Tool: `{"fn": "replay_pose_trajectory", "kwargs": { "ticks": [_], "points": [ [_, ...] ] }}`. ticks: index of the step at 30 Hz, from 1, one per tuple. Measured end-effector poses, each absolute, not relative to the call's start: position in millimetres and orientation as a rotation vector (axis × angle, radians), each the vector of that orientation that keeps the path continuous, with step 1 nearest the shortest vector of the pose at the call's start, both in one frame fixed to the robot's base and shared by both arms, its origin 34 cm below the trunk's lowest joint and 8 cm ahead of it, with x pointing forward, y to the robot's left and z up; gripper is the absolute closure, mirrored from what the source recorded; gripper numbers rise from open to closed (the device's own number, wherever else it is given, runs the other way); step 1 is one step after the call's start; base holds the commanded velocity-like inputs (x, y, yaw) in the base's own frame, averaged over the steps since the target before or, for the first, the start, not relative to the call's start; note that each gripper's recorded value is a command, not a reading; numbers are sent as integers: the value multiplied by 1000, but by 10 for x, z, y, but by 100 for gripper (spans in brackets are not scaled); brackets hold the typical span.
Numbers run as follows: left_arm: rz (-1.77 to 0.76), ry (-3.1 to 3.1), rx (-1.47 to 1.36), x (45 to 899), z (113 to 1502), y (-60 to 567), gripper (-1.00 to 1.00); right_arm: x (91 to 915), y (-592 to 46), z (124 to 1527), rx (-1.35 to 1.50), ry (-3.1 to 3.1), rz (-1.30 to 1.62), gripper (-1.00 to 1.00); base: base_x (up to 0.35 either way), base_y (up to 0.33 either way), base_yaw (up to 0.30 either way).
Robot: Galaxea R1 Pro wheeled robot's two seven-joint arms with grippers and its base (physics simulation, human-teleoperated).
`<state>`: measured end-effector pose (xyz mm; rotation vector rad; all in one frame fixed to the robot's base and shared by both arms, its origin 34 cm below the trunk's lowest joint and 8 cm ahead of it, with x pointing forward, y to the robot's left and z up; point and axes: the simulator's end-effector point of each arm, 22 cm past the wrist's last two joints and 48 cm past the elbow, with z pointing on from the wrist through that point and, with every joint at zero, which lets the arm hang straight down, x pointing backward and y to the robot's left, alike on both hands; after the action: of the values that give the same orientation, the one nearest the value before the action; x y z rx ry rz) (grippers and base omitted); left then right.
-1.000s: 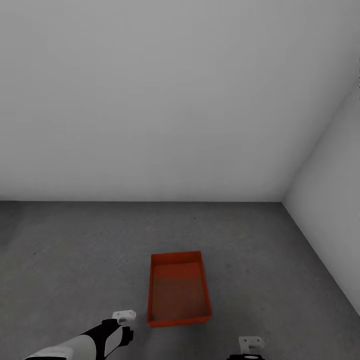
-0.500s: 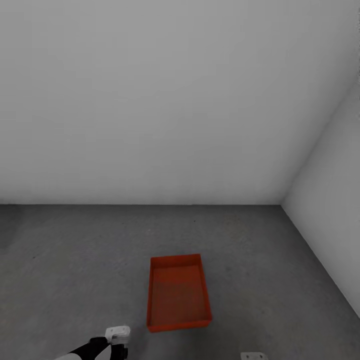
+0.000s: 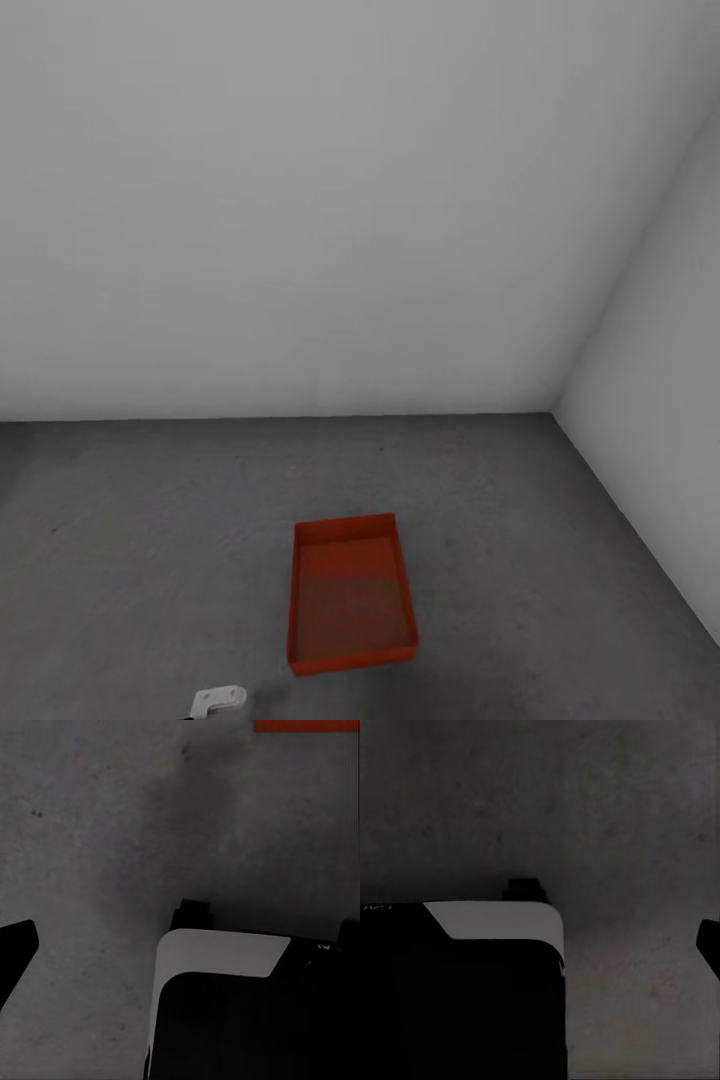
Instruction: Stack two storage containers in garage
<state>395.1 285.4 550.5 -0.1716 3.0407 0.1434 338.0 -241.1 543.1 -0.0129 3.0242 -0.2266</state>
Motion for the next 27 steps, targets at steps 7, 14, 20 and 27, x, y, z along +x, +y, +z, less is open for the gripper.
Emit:
{"fn": "replay_pose_trajectory", "kwargs": {
  "ticks": [7,14,20,27],
  "points": [
    [137,3054,-167,3796,5493,2847,-100,3151,-2299,5403,-14,3030,-127,-100,0,0,-158],
    [135,3051,-165,3783,5507,2845,-100,3050,-2295,5407,-15,3036,-122,-100,0,0,-164],
    [132,3045,-161,3797,5523,2834,-100,3070,-2284,5421,-16,3030,-120,-100,0,0,-138],
    [132,3037,-161,3820,5540,2836,-100,3097,-2296,5433,-14,3022,-123,-100,0,0,-57]
  ]
}}
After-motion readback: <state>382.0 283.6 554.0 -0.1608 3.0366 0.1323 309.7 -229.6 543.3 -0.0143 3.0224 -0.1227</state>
